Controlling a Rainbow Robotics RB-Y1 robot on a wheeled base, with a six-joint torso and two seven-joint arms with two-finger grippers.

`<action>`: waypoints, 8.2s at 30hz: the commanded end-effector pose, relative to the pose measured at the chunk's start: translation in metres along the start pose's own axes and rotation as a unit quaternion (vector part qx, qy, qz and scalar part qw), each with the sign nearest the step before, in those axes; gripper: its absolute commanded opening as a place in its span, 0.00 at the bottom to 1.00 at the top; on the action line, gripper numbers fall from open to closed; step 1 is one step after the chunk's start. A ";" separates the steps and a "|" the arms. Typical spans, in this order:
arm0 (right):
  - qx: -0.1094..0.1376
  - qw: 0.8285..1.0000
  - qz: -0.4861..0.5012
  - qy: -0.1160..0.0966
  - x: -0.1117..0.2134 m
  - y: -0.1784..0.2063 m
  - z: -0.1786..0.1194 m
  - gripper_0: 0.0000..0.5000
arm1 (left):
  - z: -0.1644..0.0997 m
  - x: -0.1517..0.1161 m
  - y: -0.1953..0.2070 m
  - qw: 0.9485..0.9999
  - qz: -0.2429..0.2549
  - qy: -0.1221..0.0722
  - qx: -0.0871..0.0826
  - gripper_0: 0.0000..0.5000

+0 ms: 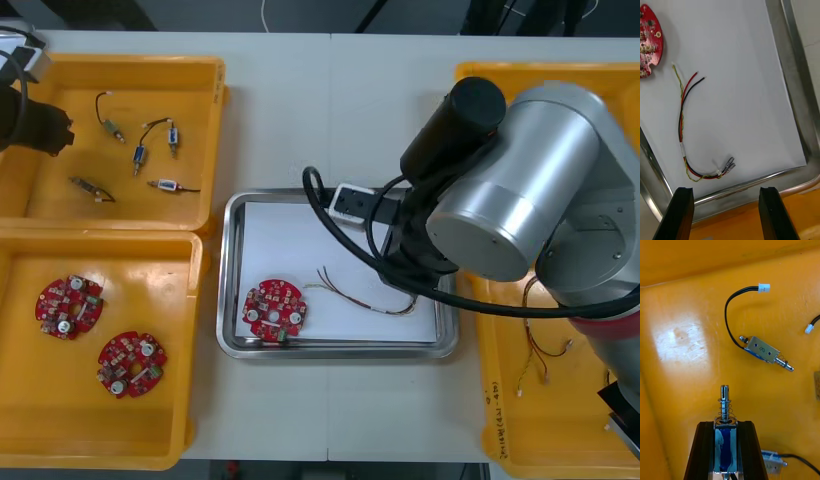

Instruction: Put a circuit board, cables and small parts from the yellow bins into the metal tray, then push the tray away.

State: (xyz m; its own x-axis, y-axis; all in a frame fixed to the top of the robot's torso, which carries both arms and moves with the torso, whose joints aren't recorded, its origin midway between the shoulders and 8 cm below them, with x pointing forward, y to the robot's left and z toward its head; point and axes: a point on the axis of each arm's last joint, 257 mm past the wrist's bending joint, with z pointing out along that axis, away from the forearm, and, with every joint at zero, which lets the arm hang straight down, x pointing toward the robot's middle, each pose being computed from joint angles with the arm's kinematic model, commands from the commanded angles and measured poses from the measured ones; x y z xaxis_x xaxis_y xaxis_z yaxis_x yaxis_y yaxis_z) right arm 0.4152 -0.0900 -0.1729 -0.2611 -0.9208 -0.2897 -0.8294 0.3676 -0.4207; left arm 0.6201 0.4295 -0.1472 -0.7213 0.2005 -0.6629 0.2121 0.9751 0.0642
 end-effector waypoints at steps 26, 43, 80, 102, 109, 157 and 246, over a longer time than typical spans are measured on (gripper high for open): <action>0.147 0.974 0.163 -0.055 0.078 -0.139 -0.096 1.00 | -0.088 -0.025 -0.152 0.999 0.015 0.046 -0.007 0.01; 0.159 0.941 0.298 -0.027 0.161 -0.193 -0.105 1.00 | -0.092 0.004 -0.290 0.997 0.042 0.061 0.036 0.01; 0.026 0.910 0.405 0.088 0.271 -0.245 -0.070 1.00 | 0.012 0.078 -0.367 0.994 0.022 0.105 0.029 0.02; 0.087 0.917 0.382 0.072 0.294 -0.292 -0.035 1.00 | 0.016 0.089 -0.371 0.993 0.025 0.113 0.023 1.00; 0.085 0.914 0.393 0.053 0.294 -0.293 -0.009 1.00 | -0.005 0.080 -0.369 0.993 0.023 0.110 0.021 1.00; 0.068 0.892 0.445 0.040 0.305 -0.260 0.090 1.00 | -0.097 0.003 -0.170 0.961 -0.253 0.073 -0.089 1.00; 0.101 0.967 0.232 -0.001 0.125 -0.226 -0.094 0.00 | 0.016 0.045 -0.014 0.890 -0.419 0.070 -0.164 0.00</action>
State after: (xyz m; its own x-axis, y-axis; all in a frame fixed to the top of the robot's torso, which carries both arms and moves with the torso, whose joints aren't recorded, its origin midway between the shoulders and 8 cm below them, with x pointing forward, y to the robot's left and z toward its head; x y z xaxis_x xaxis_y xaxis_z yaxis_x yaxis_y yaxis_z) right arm 0.5302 -0.3216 -0.0324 -0.6156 -0.6167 -0.4907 -0.4804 0.7872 -0.3867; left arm 0.5840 0.4062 -0.2226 -0.6503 -0.6279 -0.4276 -0.6223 0.7632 -0.1741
